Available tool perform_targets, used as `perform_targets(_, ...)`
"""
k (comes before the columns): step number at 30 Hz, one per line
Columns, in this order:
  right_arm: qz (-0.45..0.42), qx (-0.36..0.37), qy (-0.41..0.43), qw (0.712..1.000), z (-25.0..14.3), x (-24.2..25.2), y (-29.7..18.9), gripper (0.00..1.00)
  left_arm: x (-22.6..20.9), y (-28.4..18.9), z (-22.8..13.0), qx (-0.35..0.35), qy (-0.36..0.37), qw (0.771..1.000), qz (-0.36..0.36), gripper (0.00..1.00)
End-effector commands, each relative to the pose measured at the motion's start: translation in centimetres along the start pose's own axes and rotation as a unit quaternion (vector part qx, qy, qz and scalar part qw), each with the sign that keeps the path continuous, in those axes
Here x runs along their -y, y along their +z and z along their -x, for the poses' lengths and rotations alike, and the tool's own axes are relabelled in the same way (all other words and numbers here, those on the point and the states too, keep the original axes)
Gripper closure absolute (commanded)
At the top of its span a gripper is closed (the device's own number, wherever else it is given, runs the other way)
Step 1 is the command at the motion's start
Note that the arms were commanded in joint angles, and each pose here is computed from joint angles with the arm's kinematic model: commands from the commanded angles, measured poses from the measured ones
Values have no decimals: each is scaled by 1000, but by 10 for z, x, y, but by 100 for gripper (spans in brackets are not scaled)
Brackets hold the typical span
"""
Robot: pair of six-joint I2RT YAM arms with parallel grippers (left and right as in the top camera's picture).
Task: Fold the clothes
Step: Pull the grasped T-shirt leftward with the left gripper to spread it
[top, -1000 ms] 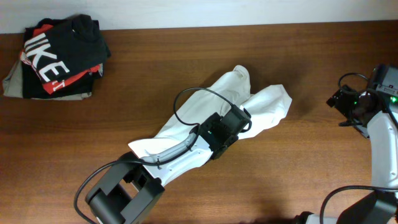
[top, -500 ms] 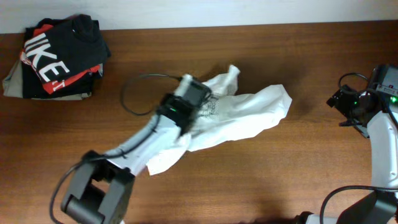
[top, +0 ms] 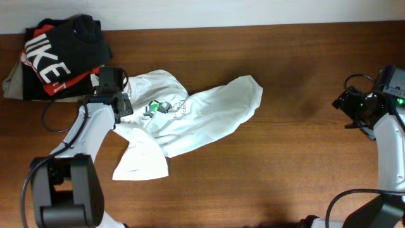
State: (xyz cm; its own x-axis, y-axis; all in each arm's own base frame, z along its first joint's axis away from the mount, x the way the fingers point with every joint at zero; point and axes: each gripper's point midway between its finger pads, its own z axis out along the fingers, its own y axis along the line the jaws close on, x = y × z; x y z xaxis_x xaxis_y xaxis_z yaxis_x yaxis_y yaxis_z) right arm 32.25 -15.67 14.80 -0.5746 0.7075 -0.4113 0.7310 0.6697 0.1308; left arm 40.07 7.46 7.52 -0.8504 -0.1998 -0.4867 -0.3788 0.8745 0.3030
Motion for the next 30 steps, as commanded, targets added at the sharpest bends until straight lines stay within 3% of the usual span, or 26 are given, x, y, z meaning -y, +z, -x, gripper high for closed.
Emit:
perform_targets(1, -3, 10, 5, 1000, 6, 2, -3, 1, -8, -65, 34, 76, -35, 995, -50, 2)
perform_targets(3, -3, 10, 5, 1000, 6, 2, -3, 1, 5, -102, 37, 99, -32, 988, -111, 3)
perform_targets(4, -3, 10, 5, 1000, 6, 2, -3, 1, 21, -135, 25, 94, -36, 979, -178, 4)
perform_targets(6, -3, 10, 5, 1000, 6, 2, -3, 1, 47, -146, -19, 12, -16, 973, -229, 2)
perform_targets(10, -3, 10, 5, 1000, 6, 2, -3, 1, 123, -200, -81, -83, 72, 909, -402, 1)
perform_targets(11, -3, 10, 5, 1000, 6, 2, -3, 1, 131, -208, -97, -95, 101, 906, -400, 16)
perform_targets(12, -3, 10, 5, 1000, 6, 2, -3, 1, 134, -211, -108, -97, 121, 911, -383, 18)
perform_targets(14, -3, 10, 5, 1000, 6, 2, -3, 1, 124, -208, -134, -96, 133, 945, -282, 16)
perform_targets(15, -3, 10, 5, 1000, 6, 2, -3, 1, 119, -209, -146, -104, 142, 951, -255, 16)
perform_targets(19, -3, 10, 5, 1000, 6, 2, -3, 1, 108, -173, -179, -144, 127, 961, -198, 17)
perform_targets(25, -3, 10, 5, 1000, 6, 2, -3, 1, 119, -116, -228, -231, 152, 952, -134, 29)
perform_targets(29, -3, 10, 5, 1000, 6, 2, -3, 1, 113, -90, -224, -218, 143, 962, -80, 29)
perform_targets(30, -3, 10, 5, 1000, 6, 2, -3, 1, 107, -84, -219, -226, 123, 963, -76, 36)
